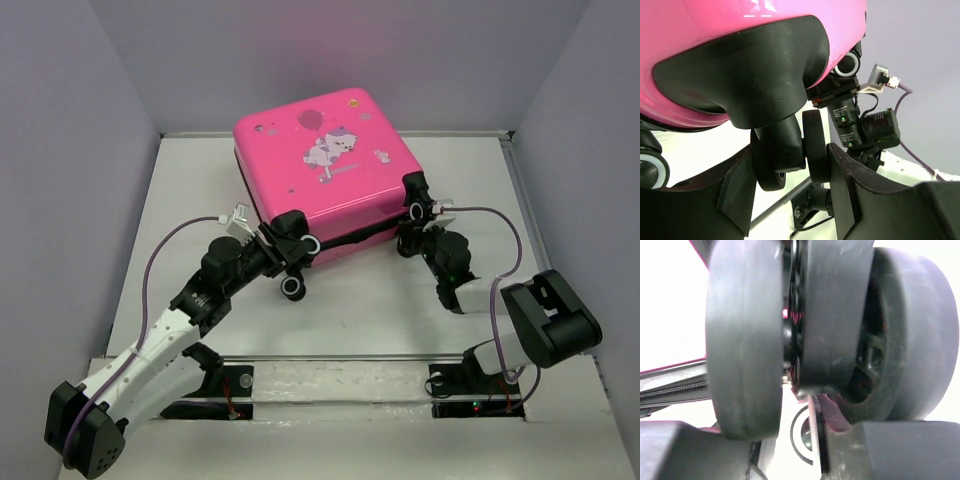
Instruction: Pack the luggage
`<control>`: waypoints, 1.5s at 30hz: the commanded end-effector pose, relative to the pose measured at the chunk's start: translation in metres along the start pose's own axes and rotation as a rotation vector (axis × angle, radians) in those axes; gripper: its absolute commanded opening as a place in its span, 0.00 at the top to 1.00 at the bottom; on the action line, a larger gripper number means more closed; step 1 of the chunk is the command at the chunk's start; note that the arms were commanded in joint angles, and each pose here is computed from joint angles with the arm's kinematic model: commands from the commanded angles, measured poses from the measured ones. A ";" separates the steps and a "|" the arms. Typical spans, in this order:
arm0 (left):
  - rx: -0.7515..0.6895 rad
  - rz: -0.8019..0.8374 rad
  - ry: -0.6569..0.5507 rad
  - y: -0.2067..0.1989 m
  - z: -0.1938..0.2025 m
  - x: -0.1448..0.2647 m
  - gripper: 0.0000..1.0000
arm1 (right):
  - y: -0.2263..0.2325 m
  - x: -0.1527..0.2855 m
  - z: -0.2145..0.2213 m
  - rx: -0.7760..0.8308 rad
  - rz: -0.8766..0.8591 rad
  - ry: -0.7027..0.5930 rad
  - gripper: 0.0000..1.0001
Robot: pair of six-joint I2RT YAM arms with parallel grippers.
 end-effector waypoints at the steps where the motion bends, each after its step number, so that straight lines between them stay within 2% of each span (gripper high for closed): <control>1: -0.153 0.411 0.049 -0.086 0.007 0.030 0.94 | 0.002 -0.010 -0.067 0.042 -0.027 -0.211 0.61; 5: -0.152 0.402 0.045 -0.084 0.006 0.028 0.94 | 0.011 -0.010 -0.071 0.054 -0.077 -0.205 0.58; 8: -0.153 0.405 0.043 -0.084 0.006 0.028 0.94 | 0.014 -0.012 -0.069 0.056 -0.102 -0.189 0.64; 10: -0.153 0.400 0.042 -0.083 0.006 0.028 0.94 | 0.021 -0.014 -0.067 0.059 -0.135 -0.174 0.63; 15: -0.153 0.394 0.040 -0.080 0.006 0.027 0.94 | 0.029 -0.012 -0.063 0.083 -0.168 -0.131 0.50; 21: -0.156 0.391 0.039 -0.080 0.006 0.025 0.94 | 0.023 -0.015 -0.066 0.113 -0.129 -0.114 0.50; 29: -0.153 0.398 0.038 -0.080 0.006 0.029 0.94 | 0.017 -0.032 -0.069 0.141 -0.084 -0.131 0.64; 39: -0.146 0.373 0.037 -0.072 0.007 0.024 0.94 | 0.034 -0.033 -0.094 0.079 -0.130 -0.256 0.69; 45: -0.142 0.375 0.029 -0.073 0.005 0.024 0.94 | 0.038 -0.040 -0.097 0.033 -0.125 -0.296 0.80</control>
Point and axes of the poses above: each gripper's point midway between its finger pads, its own x axis back along the fingers, its own y axis along the line the jaws close on, z = x × y, the point moved 4 cm from there along x, back along the fingers, and after that the axes turned 13 degrees about x, right-handed, at the moved point
